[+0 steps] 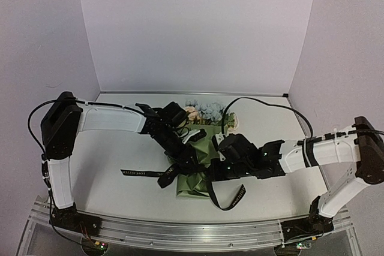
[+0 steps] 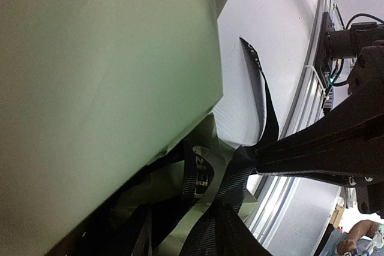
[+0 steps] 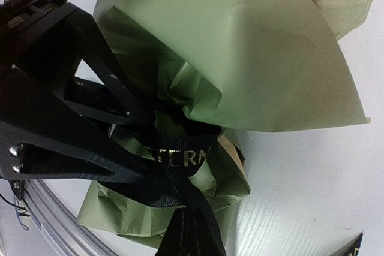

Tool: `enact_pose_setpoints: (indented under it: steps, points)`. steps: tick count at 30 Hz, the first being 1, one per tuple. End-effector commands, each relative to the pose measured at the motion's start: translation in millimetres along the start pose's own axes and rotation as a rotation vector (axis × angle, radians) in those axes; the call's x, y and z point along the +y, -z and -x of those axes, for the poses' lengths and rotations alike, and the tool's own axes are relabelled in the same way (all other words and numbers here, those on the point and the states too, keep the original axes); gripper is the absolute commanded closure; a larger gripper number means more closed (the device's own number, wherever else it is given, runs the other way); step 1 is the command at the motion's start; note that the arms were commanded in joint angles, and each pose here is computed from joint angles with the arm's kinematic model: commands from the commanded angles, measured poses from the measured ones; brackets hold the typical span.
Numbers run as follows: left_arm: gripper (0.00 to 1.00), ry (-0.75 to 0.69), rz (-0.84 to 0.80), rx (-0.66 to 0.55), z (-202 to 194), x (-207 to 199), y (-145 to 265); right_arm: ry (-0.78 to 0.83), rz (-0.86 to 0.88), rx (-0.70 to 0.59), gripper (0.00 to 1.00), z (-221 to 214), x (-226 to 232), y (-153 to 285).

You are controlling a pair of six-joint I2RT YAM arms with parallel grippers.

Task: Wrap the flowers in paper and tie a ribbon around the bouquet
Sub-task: Cross the half-tied ribbon over the folded bouquet.

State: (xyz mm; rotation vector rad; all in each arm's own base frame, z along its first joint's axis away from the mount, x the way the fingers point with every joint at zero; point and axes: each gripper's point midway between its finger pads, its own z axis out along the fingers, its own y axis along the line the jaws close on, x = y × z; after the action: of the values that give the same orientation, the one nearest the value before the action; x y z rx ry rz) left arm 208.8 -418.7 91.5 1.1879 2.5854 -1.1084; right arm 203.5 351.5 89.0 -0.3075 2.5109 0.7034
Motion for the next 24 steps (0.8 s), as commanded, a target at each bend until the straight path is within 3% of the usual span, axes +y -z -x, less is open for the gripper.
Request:
enact_pose_setpoints:
  steps: [1,11,24]
  points:
    - [0.66,-0.031,-0.021,-0.003,8.3,-9.4,1.8,-0.009,0.000,0.003,1.00,-5.1,-0.7,-4.1]
    - [0.99,-0.050,-0.026,-0.047,19.9,-17.6,11.5,-0.007,0.006,0.019,1.00,-5.2,5.1,-9.7]
    - [1.00,-0.025,-0.115,-0.148,34.0,-28.9,35.5,-0.033,0.078,-0.074,1.00,15.0,18.0,-16.0]
